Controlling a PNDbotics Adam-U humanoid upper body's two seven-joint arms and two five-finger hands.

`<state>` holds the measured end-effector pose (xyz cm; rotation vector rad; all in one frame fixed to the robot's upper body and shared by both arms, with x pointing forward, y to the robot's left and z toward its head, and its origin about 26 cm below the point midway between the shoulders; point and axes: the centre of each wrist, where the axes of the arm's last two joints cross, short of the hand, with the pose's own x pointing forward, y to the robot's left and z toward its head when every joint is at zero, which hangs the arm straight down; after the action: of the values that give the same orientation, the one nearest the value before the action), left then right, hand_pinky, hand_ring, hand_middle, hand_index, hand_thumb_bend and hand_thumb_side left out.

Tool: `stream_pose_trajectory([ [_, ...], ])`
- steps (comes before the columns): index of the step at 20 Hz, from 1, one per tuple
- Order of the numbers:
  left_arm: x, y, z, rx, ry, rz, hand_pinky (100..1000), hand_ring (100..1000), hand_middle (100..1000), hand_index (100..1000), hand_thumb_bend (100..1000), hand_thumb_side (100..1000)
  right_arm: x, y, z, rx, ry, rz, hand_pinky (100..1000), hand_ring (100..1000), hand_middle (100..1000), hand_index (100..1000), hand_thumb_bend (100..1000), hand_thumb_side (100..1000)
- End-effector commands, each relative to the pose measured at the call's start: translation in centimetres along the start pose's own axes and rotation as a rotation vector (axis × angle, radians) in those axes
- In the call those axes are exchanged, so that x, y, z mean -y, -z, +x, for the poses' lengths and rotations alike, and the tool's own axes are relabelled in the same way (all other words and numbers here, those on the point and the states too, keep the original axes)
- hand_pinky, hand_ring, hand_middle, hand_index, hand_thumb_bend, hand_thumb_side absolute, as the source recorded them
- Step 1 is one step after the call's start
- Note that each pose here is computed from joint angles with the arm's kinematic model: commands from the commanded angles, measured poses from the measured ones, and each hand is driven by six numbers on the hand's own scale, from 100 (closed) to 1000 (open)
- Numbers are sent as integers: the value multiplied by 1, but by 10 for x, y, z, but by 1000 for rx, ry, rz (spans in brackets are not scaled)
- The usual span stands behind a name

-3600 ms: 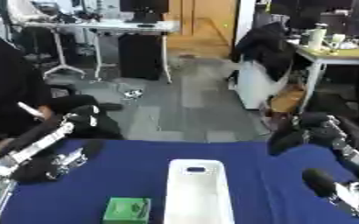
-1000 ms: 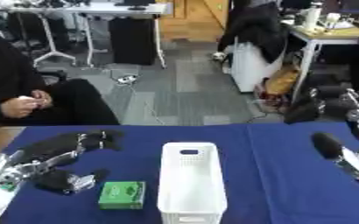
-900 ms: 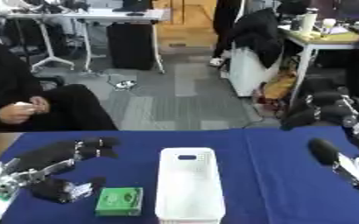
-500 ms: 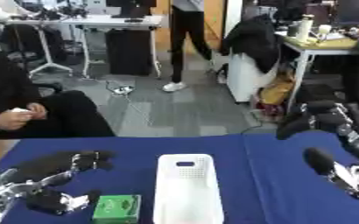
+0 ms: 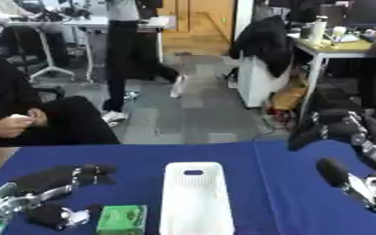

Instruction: Pick up objects on the table and place them in the box.

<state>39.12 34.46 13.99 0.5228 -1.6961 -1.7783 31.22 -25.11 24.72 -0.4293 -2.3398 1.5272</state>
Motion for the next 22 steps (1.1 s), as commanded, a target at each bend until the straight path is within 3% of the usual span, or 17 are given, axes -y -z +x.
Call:
stream_pose_trajectory([
  [1, -10, -4, -4, -12, 25, 2, 818, 911, 947, 917, 103, 1000, 5, 1, 3, 17, -15, 3, 554, 608, 599, 681, 212, 1000],
  [22, 6, 1, -14, -18, 29, -59, 821, 918, 957, 922, 112, 1000, 4, 3, 4, 36, -9, 30, 554, 608, 599, 679, 198, 1000],
])
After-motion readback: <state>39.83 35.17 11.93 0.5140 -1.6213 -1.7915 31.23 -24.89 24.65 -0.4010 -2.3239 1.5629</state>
